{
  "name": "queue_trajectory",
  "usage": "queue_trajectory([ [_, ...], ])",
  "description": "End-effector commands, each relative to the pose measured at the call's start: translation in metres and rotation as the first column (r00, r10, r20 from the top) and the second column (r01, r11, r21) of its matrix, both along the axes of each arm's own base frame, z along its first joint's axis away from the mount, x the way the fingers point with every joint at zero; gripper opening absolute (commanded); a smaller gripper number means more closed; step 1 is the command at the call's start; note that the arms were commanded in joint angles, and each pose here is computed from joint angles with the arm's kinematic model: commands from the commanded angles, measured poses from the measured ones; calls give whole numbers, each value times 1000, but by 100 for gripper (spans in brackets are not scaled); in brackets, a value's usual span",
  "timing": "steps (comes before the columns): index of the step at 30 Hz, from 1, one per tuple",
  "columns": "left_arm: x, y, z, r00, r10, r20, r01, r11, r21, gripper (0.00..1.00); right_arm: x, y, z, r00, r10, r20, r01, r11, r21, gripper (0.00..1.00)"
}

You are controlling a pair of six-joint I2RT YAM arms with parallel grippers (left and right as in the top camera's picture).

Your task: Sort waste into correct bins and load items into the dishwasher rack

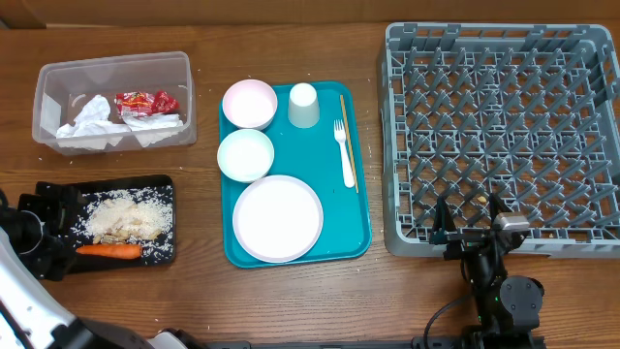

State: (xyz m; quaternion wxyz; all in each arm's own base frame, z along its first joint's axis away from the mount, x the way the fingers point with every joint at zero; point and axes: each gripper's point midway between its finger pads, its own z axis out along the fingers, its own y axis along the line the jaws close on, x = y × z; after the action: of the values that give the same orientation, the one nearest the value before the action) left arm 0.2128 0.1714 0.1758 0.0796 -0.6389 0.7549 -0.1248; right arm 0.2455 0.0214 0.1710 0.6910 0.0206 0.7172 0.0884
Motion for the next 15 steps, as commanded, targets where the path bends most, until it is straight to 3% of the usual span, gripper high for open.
queue_trajectory([
  [1,2,2,-13,999,17,-29,-19,999,-47,100,0,0,-2,1000,0,5,0,1000,-3,100],
  [4,3,3,-20,999,17,-47,-20,998,-66,100,-1,11,7,997,62,38,-62,998,2,100],
  [7,3,3,-24,998,16,-57,-20,997,-78,100,-16,53,39,937,310,162,-324,944,62,100],
  [11,3,3,-24,998,16,-58,-20,997,-79,100,-69,111,73,693,672,263,-717,681,150,100],
  [13,3,3,-24,998,16,-58,-20,997,-79,100,-94,128,74,566,788,243,-824,535,185,100],
  [15,3,3,-24,998,16,-58,-20,997,-79,100,-102,133,71,523,822,225,-851,491,186,100],
])
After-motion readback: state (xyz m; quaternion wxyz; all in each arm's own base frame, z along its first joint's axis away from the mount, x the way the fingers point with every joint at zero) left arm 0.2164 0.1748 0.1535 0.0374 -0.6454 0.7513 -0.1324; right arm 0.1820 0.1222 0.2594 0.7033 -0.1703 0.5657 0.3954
